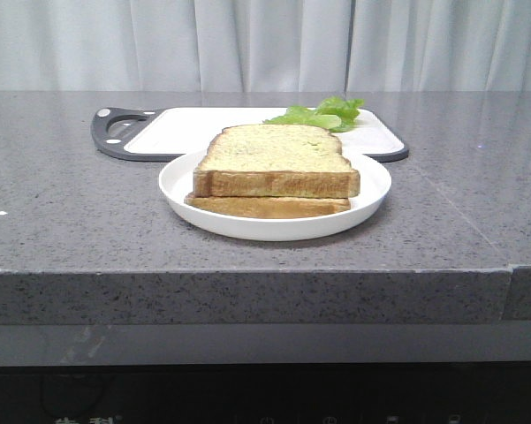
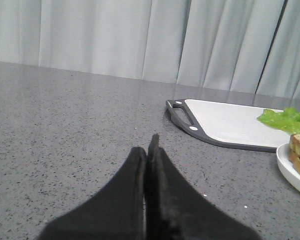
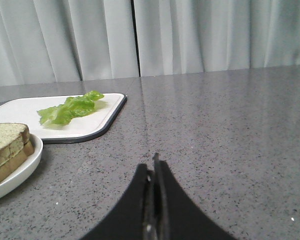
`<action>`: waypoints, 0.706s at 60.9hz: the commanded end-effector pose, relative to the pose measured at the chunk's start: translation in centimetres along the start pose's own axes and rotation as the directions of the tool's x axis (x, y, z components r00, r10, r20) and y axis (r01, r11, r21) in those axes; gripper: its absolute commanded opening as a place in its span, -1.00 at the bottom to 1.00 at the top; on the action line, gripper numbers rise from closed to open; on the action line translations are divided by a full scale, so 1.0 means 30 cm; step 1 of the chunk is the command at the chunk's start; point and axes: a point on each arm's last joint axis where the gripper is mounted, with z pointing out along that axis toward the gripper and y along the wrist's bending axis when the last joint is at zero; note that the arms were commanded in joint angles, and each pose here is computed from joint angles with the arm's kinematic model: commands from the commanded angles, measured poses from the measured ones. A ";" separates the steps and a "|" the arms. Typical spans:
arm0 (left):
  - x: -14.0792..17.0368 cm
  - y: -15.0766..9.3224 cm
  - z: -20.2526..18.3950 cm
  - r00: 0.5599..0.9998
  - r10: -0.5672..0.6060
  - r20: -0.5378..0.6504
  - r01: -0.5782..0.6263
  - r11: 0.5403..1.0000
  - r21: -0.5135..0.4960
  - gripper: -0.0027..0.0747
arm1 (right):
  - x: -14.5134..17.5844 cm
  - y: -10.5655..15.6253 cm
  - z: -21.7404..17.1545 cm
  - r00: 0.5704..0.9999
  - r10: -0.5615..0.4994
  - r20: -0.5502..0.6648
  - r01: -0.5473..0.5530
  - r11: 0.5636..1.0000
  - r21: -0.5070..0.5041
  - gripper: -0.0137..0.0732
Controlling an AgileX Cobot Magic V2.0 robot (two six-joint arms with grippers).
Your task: Left arm grabs bread, right arm adds lettuce
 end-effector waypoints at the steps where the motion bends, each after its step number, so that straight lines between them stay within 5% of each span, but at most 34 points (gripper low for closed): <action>1: -0.023 0.000 -0.006 0.995 -0.014 0.096 0.014 1.000 0.005 -0.98 | -0.034 0.003 -0.008 0.994 -0.016 0.109 0.017 1.000 -0.005 -0.96; 29: -0.029 -0.001 -0.006 0.994 -0.007 0.108 0.007 1.000 0.005 -0.98 | -0.006 0.000 -0.007 1.000 -0.024 0.018 0.024 1.000 0.003 -0.96; 43: -0.135 -0.019 -0.028 0.989 -0.008 0.147 0.005 1.000 0.019 -0.98 | -0.076 0.010 -0.015 0.995 -0.005 0.100 0.006 1.000 -0.008 -0.96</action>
